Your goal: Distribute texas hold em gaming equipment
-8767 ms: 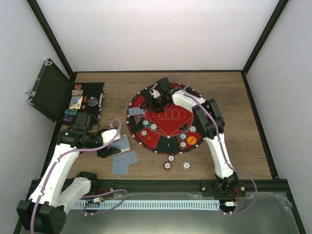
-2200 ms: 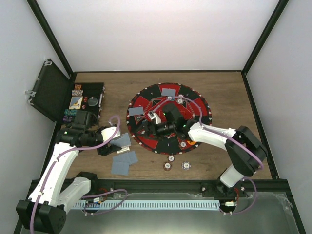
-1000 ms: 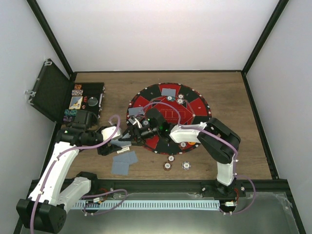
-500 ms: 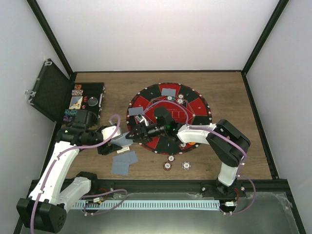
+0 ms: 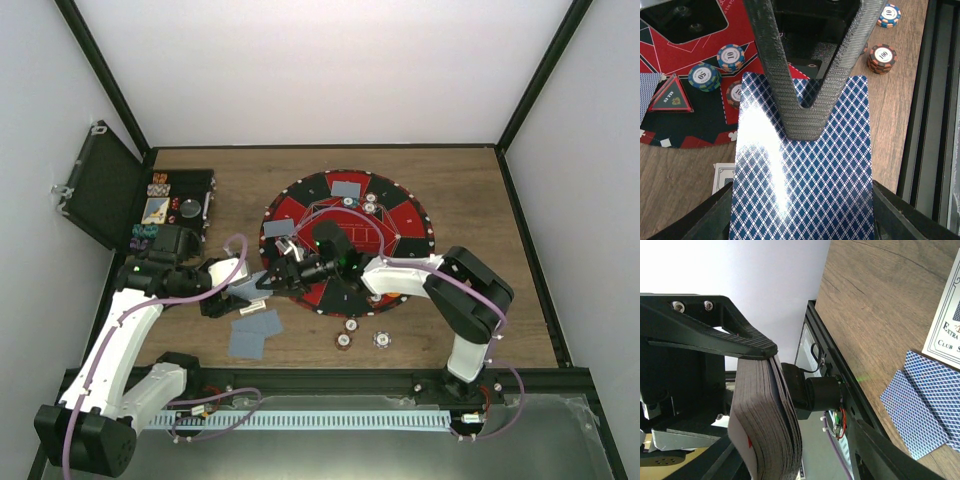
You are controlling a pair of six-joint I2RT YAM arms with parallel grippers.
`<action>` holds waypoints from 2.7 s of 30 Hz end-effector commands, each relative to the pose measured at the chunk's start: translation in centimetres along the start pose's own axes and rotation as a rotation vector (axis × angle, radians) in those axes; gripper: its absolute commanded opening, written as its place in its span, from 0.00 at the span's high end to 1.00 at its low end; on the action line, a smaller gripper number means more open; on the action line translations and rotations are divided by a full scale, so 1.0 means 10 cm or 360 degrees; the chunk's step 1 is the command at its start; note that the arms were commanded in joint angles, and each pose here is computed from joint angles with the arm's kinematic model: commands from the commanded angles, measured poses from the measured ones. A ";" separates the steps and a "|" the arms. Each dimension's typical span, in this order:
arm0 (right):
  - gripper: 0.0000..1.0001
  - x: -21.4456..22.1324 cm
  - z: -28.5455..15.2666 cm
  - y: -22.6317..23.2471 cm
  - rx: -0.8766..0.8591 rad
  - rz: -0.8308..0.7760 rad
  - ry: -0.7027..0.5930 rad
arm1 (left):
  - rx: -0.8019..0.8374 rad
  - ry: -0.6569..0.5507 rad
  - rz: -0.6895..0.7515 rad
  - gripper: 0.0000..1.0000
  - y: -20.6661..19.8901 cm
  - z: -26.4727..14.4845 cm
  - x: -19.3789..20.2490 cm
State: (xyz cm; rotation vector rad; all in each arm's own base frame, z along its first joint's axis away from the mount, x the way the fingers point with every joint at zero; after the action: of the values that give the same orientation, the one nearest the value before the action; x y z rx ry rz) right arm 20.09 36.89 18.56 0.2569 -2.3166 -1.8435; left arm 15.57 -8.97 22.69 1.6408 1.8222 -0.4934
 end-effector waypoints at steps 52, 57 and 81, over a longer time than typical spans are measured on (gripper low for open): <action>0.99 0.23 -2.47 -1.12 0.0533 0.0440 -0.1033 | -0.0010 -0.0029 0.0053 0.96 0.03 -0.05 -0.06; 0.99 0.27 -2.55 -1.23 0.0682 0.0505 -0.1101 | -0.0011 -0.0035 0.0060 0.96 0.03 -0.05 -0.07; 0.26 0.37 -2.93 -0.95 0.1055 0.0676 -0.1478 | 0.0007 -0.0031 0.0067 0.96 0.02 -0.03 -0.05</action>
State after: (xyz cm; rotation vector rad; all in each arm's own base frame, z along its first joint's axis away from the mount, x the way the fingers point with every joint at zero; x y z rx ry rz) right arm 23.17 6.80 12.90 -1.0989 -3.0704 -1.0000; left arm 15.58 -8.84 22.41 1.6598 1.8350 -0.4854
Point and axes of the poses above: each gripper's point midway between its finger pads, its own z axis out along the fingers, its own y axis along the line the jaws close on, x = y × z, the point moved 7 cm from there along -z, back along the fingers, and after that the axes turned 11 degrees about z, right-handed, at the moved point
